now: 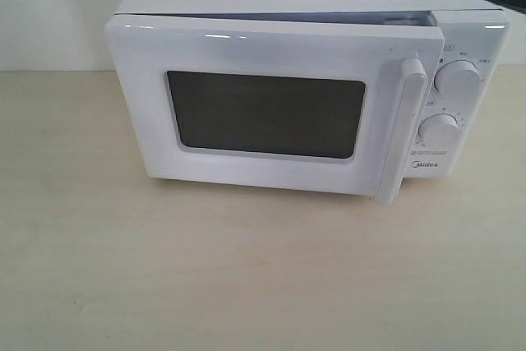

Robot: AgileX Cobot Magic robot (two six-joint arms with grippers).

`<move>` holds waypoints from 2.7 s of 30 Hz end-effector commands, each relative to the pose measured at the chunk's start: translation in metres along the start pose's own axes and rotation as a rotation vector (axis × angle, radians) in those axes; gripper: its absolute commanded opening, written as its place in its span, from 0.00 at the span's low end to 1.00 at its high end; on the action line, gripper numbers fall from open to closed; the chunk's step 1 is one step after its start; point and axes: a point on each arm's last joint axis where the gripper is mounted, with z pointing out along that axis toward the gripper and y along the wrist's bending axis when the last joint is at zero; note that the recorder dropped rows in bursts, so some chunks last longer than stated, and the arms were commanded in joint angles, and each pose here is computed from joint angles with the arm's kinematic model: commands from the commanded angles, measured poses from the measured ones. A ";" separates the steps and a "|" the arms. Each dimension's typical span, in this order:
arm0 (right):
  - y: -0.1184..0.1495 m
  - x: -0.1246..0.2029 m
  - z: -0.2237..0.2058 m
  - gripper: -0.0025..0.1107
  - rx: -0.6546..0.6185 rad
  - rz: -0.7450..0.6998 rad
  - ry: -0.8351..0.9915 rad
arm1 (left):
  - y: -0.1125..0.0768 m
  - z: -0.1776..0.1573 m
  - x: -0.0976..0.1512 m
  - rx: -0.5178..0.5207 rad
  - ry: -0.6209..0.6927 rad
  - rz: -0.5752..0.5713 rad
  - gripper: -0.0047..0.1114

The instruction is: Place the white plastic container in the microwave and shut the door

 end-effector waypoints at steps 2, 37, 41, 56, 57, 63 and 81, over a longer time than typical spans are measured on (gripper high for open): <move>0.001 0.003 0.000 0.03 -0.011 -0.019 0.028 | -0.002 -0.002 0.001 0.008 -0.002 -0.009 0.08; -0.018 -0.020 -0.045 0.03 0.451 0.108 -0.370 | -0.002 -0.002 0.000 0.005 -0.006 -0.010 0.08; -0.016 -0.014 -0.025 0.03 0.382 0.077 -0.264 | -0.002 -0.002 0.000 0.005 -0.006 -0.010 0.08; -0.002 0.056 0.030 0.03 0.007 0.154 -0.112 | -0.002 -0.002 0.001 0.007 -0.003 -0.009 0.08; -0.002 0.059 0.034 0.03 0.005 0.146 -0.089 | -0.002 -0.002 0.001 0.007 -0.003 -0.009 0.08; 0.000 0.074 0.057 0.03 0.006 0.127 0.011 | -0.002 -0.002 0.000 0.005 -0.005 -0.010 0.08; -0.021 0.077 0.110 0.03 0.099 0.144 0.030 | -0.002 -0.002 0.000 0.005 -0.005 -0.010 0.08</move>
